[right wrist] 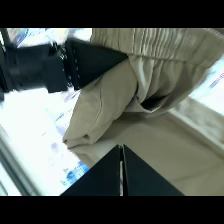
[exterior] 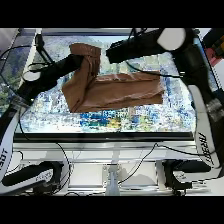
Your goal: Fold the clothes and pants, and hang the long-sleeved shirts on hangers.
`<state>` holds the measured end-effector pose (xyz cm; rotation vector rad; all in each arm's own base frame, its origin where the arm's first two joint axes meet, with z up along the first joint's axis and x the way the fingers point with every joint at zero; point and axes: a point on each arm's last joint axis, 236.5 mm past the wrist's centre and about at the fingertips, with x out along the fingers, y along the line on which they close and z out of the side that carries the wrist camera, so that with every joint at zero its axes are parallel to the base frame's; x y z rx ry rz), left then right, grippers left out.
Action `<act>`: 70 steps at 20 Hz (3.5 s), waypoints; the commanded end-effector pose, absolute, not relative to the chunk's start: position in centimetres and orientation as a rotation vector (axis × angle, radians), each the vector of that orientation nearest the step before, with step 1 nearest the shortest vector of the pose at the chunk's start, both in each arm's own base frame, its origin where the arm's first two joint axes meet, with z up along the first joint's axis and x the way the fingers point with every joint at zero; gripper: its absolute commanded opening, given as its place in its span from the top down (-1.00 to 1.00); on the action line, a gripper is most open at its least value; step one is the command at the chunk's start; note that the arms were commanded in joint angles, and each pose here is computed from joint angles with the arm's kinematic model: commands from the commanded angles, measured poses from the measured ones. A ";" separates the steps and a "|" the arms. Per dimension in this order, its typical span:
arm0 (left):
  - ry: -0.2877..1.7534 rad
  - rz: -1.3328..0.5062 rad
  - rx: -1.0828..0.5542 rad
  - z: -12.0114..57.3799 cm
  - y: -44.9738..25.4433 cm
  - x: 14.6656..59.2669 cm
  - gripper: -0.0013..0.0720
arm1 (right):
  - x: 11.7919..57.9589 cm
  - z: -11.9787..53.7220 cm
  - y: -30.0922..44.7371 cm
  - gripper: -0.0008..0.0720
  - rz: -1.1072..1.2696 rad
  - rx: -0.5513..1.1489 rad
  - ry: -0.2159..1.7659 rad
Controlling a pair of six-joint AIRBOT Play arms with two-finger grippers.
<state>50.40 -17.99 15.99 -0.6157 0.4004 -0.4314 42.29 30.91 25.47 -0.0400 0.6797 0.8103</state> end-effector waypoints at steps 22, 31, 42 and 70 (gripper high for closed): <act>0.784 -0.596 -0.718 4.8 -27.3 45.2 -0.92 | 41.1 26.8 29.3 0.95 0.798 -0.073 0.673; 0.672 -0.410 -0.563 11.5 -7.8 44.8 -0.67 | 41.2 25.1 27.4 0.95 0.735 -0.156 0.733; 1.113 -0.289 -0.832 -3.9 -3.4 38.4 -0.97 | 41.5 25.2 27.4 0.95 0.728 -0.156 0.722; 1.155 -0.570 -0.770 -6.2 -10.7 43.6 0.85 | 48.9 19.8 13.1 0.95 0.318 -0.271 0.805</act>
